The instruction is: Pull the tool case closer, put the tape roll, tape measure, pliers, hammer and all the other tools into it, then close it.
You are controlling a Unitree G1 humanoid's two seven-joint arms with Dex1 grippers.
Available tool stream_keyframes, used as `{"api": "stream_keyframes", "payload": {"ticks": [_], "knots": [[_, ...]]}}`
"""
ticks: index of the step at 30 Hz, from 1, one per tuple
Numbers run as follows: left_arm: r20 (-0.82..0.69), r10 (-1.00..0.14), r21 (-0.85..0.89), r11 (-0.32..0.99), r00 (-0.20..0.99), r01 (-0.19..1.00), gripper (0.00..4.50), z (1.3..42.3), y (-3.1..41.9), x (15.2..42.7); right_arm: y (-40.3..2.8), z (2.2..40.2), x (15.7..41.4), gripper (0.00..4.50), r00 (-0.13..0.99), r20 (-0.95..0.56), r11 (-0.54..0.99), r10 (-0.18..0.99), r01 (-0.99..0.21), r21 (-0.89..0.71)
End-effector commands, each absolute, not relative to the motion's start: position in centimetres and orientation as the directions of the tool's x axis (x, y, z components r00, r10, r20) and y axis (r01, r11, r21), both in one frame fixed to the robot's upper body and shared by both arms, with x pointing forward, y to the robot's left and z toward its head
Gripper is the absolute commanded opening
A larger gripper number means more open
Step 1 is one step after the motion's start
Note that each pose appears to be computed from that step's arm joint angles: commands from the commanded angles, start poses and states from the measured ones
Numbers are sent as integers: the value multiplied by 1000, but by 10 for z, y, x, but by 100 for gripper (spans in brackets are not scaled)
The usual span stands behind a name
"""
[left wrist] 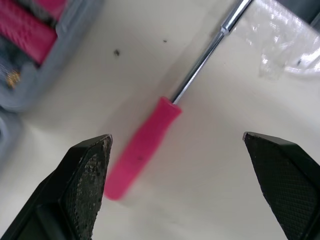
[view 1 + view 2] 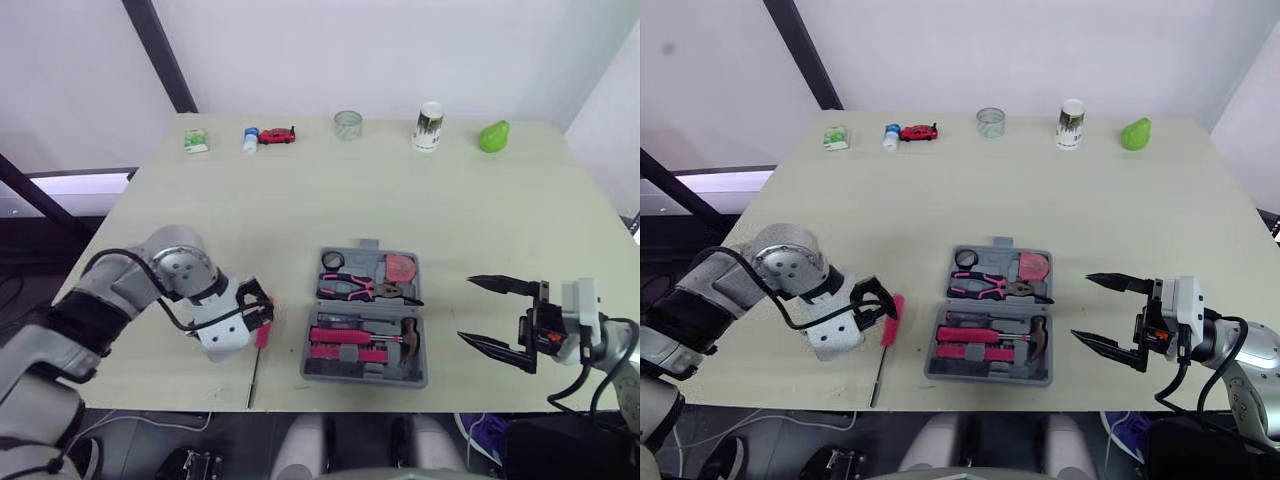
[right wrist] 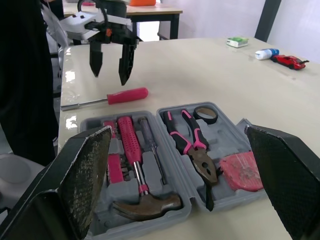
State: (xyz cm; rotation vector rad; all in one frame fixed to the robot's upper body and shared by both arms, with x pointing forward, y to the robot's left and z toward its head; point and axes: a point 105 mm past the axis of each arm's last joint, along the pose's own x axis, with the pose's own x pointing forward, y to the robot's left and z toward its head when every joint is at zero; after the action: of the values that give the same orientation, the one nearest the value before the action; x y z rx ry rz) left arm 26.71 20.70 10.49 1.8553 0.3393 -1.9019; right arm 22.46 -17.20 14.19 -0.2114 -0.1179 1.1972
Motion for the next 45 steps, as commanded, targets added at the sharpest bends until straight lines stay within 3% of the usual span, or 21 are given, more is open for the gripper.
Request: {"api": "stream_keyframes", "payload": {"ticks": [1,5,10,19,32,45], "knots": [[-997,-73,63,-928,-13,367,449,103,224,250,-171,150,223,450,353,-1,341,936,-905,-256],[-999,-40,36,-961,-10,276,449,98,234,244,-170,151,224,450,346,0,334,938,-907,-257],[-999,-19,28,-976,44,217,449,97,237,258,-168,152,224,450,329,6,320,944,-914,-251],[-997,-57,66,-982,55,177,449,85,223,270,-163,143,200,450,143,-132,106,981,-962,-252],[-993,-87,98,-986,85,133,449,85,196,290,-161,146,209,450,171,-91,142,981,-954,-265],[-999,-49,48,-998,-5,44,449,64,187,278,-163,150,213,450,216,-75,187,974,-941,-282]]}}
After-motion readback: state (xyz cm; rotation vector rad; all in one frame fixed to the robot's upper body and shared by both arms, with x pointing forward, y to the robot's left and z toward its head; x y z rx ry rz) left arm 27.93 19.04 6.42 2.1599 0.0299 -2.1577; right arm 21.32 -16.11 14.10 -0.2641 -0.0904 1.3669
